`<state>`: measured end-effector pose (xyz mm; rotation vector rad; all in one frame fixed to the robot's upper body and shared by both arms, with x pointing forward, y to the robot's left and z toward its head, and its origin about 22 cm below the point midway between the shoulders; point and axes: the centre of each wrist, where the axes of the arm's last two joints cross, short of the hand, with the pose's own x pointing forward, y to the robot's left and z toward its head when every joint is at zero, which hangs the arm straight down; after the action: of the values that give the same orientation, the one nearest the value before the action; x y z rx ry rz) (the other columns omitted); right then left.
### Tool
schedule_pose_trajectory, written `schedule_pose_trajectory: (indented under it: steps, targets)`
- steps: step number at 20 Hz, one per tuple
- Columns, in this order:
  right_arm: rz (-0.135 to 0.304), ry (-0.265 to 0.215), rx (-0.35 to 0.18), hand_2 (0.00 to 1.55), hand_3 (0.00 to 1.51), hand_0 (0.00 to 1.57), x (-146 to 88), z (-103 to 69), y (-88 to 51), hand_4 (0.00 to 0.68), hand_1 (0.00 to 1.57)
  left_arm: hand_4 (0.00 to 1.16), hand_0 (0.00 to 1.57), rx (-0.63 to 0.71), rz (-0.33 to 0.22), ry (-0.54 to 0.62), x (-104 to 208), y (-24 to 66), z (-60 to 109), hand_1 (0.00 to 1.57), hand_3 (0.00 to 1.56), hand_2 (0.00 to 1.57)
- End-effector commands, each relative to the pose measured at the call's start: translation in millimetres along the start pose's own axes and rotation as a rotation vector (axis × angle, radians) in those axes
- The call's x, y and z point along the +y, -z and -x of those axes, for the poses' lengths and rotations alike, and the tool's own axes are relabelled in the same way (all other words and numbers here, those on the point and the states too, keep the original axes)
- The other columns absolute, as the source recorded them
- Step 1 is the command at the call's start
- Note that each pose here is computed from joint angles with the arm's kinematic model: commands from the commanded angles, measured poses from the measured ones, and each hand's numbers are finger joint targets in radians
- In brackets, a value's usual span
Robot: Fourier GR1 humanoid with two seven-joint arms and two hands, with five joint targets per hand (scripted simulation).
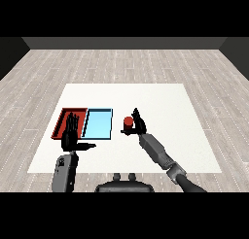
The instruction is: Pick the red can and put it in the red box
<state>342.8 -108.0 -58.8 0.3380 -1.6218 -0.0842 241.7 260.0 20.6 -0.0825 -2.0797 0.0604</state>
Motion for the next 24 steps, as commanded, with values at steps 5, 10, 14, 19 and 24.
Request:
schedule_pose_trajectory:
  steps: [5,10,14,19,24]
  targets:
    - [-0.006,0.008,0.003,0.00,0.00,0.00,3.8,-2.6,7.3,0.000,0.00,0.00,0.00,-0.012,0.030,-0.014,-18.6,-13.6,8.2,0.00,0.00,0.00]
    - [-0.015,-0.009,0.031,0.00,0.00,0.00,12.4,-6.3,6.9,0.000,0.00,0.00,0.00,0.000,0.006,-0.008,-11.1,-9.5,15.4,0.00,0.00,0.00]
    - [-0.014,-0.021,0.027,0.00,0.00,0.00,1.6,1.4,9.5,0.000,0.00,0.00,0.00,-0.008,0.006,-0.026,-3.2,-3.8,-6.5,0.00,0.00,0.00]
    - [0.014,-0.027,0.053,0.00,0.00,0.00,6.6,2.5,10.0,0.000,0.00,0.00,0.00,-0.014,0.012,-0.014,-15.4,-14.1,-16.9,0.00,0.00,0.00]
    - [0.074,-0.122,0.052,1.50,1.46,1.52,22.2,2.6,4.7,0.493,1.52,0.00,0.00,-0.009,-0.002,-0.020,7.2,-9.0,-1.7,0.00,0.00,0.00]
